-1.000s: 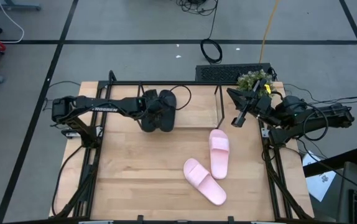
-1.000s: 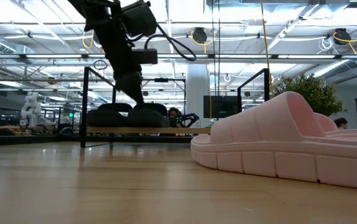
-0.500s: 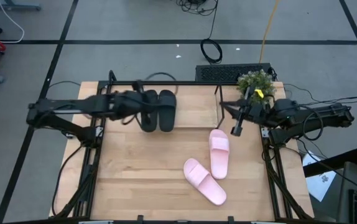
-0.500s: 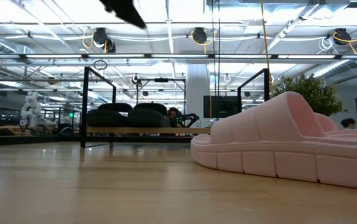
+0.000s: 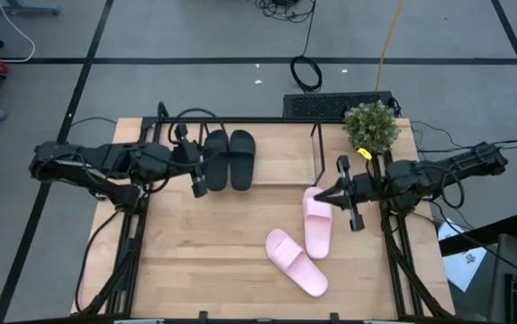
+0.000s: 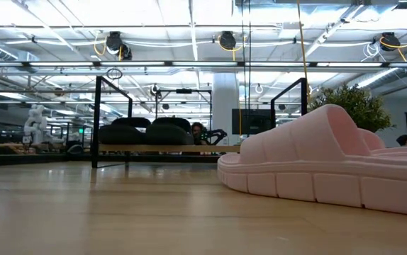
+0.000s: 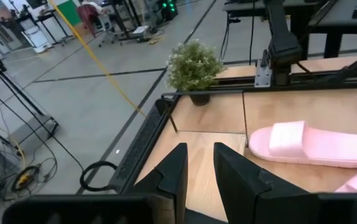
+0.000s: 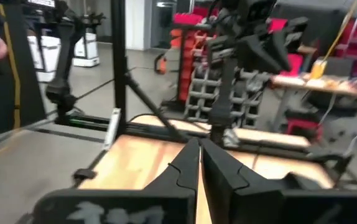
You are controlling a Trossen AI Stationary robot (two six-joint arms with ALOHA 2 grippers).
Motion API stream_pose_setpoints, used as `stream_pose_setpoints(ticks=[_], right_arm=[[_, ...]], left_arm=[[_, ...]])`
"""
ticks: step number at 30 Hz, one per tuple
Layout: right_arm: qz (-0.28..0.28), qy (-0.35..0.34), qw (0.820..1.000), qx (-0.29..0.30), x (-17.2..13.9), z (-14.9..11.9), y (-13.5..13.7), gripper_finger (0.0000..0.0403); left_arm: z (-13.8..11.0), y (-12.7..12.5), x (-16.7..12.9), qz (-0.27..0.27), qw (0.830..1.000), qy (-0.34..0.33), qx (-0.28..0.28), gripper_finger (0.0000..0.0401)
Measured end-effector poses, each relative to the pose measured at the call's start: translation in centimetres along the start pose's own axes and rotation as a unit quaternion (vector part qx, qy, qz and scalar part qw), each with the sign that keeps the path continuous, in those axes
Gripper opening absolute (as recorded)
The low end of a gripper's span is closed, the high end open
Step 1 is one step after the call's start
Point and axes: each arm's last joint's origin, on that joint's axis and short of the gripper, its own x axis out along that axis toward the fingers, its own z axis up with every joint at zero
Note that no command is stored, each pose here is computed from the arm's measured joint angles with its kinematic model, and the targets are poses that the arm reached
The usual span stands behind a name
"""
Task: Pick and place slides into the shelf
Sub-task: Put the right pink slipper on the shelf
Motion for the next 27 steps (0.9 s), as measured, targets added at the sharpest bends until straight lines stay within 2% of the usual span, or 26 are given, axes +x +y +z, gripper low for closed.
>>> stream_pose_setpoints(ticks=[4,6,10,16,19,22,24,27], right_arm=[[0.027,0.002,0.999,0.043,0.3,-0.1,1.0,0.0008],[0.037,0.011,0.996,0.083,0.4,-0.3,1.5,0.0008],[0.051,0.075,0.982,0.165,0.7,-1.5,2.7,0.0008],[-0.006,0.245,0.943,0.224,1.2,-5.5,4.8,0.0008],[-0.048,0.328,0.910,0.251,1.3,-7.6,5.5,0.0008],[-0.084,0.375,0.878,0.284,1.5,-9.0,6.2,0.0005],[-0.088,0.379,0.872,0.298,1.7,-9.3,6.8,0.0002],[-0.075,0.366,0.875,0.307,2.2,-8.4,7.7,0.0001]], left_arm=[[-0.1,-0.5,0.1,0.003,1.000,0.007,0.003,0.0086],[-0.1,-0.6,0.1,0.003,1.000,0.006,-0.005,0.0086],[-0.3,-1.1,0.0,-0.007,1.000,0.014,-0.004,0.0086],[-0.4,-1.5,-0.2,-0.014,1.000,0.019,0.005,0.0086],[-0.5,-1.5,-0.3,-0.015,1.000,0.022,0.007,0.0086],[-0.6,-1.5,-0.3,-0.015,1.000,0.024,0.010,0.0086],[-0.6,-1.5,-0.3,-0.016,1.000,0.024,0.012,0.0086],[-0.6,-1.5,-0.3,-0.016,0.999,0.025,0.014,0.0086]])
